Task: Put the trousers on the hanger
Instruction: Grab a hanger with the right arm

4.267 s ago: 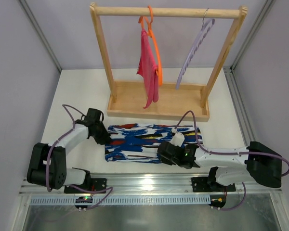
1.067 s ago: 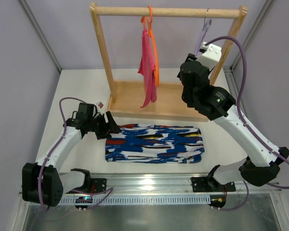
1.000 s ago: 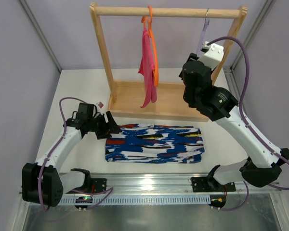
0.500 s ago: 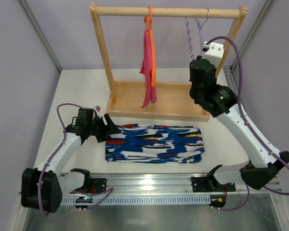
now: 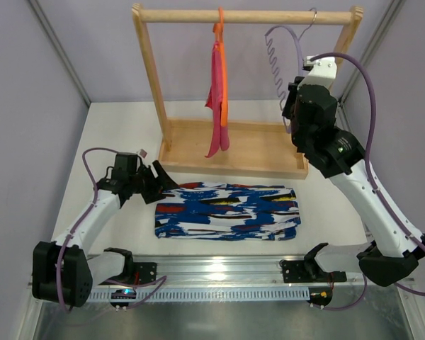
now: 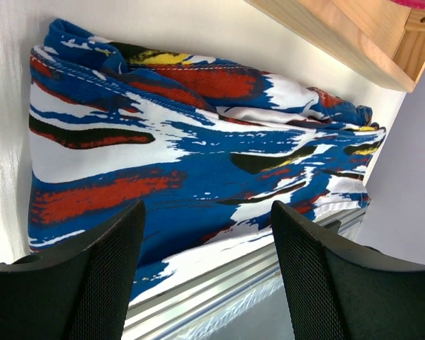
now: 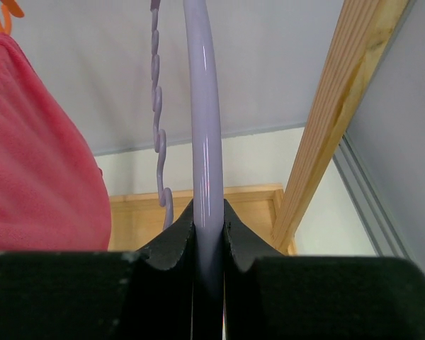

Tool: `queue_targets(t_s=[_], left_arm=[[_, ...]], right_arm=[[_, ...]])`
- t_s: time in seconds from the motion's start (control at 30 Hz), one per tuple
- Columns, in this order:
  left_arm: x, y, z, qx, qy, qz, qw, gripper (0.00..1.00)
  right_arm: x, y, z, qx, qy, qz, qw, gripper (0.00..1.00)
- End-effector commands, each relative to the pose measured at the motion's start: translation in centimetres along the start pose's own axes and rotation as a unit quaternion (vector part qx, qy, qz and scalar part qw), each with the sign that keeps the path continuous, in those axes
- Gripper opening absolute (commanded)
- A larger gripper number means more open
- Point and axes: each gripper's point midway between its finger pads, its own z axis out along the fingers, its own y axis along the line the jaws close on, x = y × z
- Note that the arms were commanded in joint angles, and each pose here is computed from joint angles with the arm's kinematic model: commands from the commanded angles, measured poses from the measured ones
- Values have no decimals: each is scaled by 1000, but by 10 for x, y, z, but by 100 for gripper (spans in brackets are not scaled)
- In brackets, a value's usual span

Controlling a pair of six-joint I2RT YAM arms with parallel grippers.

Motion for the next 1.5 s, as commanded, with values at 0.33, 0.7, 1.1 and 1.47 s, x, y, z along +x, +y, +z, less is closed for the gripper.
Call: queue_targets(t_s=[0.33,0.7,1.1,1.47], left_arm=[[-15,-23,-3,39,-22,15,999,71],[-13,-21,4,42,-8,15,999,71],[-12,-23,14,57,6,3,998,72],[-16,-29,18,67,8,0,998,71]], right_arm=[[-57,-5,-21,-37,-70,14,997,4],[-70,-19,-30,-25,-87,-8,996,4],[-50,-20,-62,-103,-64,-9,993,4],[5,-37,-83,-119,-1,-26,993,4]])
